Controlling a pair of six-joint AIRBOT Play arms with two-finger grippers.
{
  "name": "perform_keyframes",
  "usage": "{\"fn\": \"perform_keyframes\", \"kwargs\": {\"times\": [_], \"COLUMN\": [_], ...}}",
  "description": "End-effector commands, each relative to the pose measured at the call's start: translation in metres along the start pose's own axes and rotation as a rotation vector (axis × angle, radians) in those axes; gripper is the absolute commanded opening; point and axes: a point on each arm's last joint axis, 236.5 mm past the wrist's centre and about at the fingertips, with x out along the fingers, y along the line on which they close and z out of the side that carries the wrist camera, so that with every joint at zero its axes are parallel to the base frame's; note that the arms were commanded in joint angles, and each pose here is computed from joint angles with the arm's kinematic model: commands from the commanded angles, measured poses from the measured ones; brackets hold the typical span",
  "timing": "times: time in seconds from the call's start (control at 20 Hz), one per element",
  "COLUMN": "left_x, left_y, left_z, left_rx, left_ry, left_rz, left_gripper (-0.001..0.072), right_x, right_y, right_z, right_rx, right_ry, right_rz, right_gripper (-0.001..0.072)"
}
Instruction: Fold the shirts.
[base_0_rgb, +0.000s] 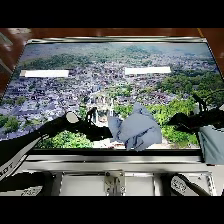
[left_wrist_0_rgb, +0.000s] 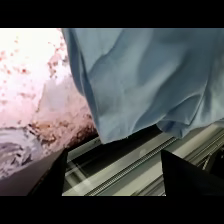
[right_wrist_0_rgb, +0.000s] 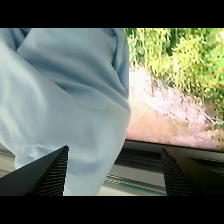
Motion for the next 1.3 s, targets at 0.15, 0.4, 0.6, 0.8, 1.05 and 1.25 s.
{"fn": "perform_keyframes", "kwargs": {"times": [0.15,0.4,0.6,0.8,1.05,1.25], "left_x": [0.046,0.036,0.023,0.013,-0.017,-0.103], "left_y": [-0.007,-0.022,-0.033,-0.044,-0.051,-0.084], "left_z": [0.004,-0.007,-0.009,-0.007,0.02,0.062], "left_rx": [-0.121,-0.023,0.043,0.069,0.1,0.293], "left_ry": [-0.052,-0.018,-0.029,-0.056,-0.166,-0.405], "left_rz": [-0.071,-0.104,-0.109,-0.127,-0.144,-0.196], "left_gripper": [0.0327,0.0034,0.0034,0.0034,0.0034,0.0033], "right_x": [0.002,0.026,0.065,0.091,0.108,0.042], "right_y": [0.005,0.001,-0.005,0.01,0.031,0.082], "right_z": [-0.01,-0.035,-0.051,-0.049,-0.031,0.019], "right_rx": [0.017,0.069,0.16,0.19,0.061,-0.192], "right_ry": [0.043,0.112,0.092,0.015,-0.039,-0.14], "right_rz": [0.032,0.06,0.106,0.2,0.144,0.196], "right_gripper": [0.0695,0.0695,0.0694,0.0694,0.0065,0.0064]}}
